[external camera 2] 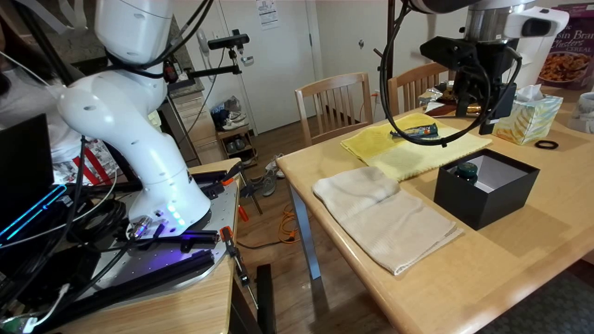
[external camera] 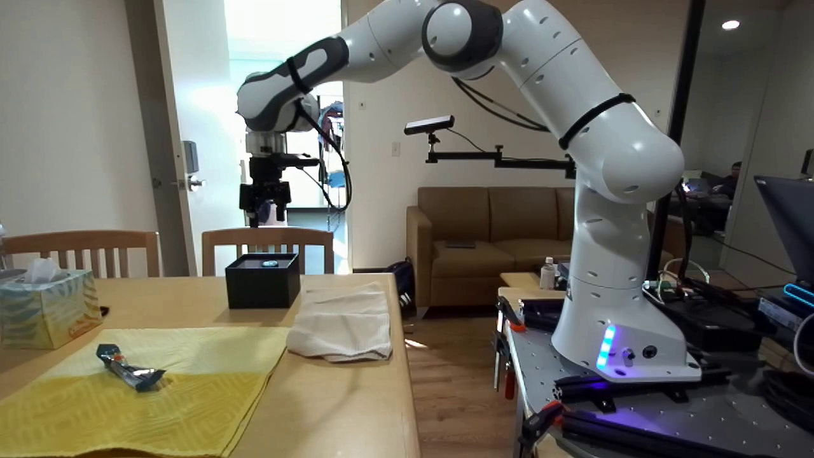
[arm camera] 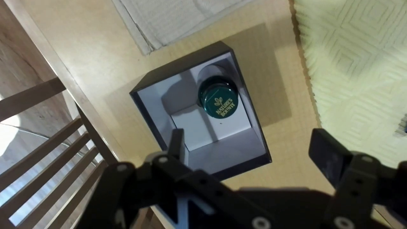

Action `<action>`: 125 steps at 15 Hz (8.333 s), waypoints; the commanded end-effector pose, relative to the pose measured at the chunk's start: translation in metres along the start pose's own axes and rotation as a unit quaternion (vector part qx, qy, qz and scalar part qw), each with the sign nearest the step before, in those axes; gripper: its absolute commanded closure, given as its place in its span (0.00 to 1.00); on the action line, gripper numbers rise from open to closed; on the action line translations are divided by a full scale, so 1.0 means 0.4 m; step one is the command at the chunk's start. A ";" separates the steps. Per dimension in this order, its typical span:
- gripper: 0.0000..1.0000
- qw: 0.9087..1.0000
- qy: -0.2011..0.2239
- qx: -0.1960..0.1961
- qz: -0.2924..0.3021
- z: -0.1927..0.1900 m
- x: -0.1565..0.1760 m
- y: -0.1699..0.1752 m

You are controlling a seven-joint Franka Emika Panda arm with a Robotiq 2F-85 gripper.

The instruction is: Pick up the bottle from the black box and put it on the table.

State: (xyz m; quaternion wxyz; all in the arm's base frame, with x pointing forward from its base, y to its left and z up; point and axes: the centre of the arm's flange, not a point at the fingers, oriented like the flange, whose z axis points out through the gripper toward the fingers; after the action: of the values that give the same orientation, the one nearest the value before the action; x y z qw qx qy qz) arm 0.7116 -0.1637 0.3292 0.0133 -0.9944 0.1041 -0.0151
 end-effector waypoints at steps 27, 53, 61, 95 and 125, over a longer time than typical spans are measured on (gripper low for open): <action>0.00 0.995 -0.088 0.015 0.040 0.182 0.114 0.043; 0.51 0.994 -0.098 0.045 0.033 0.268 0.154 0.054; 0.08 0.993 -0.103 0.046 0.036 0.288 0.151 0.068; 0.00 0.935 -0.072 0.077 0.339 0.227 0.114 -0.075; 0.00 0.879 -0.049 0.024 0.473 0.248 0.014 -0.131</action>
State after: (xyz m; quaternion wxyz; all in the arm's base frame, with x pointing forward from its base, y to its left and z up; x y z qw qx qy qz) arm 0.7363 -0.1098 0.2263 0.0534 -0.8300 0.5530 0.0500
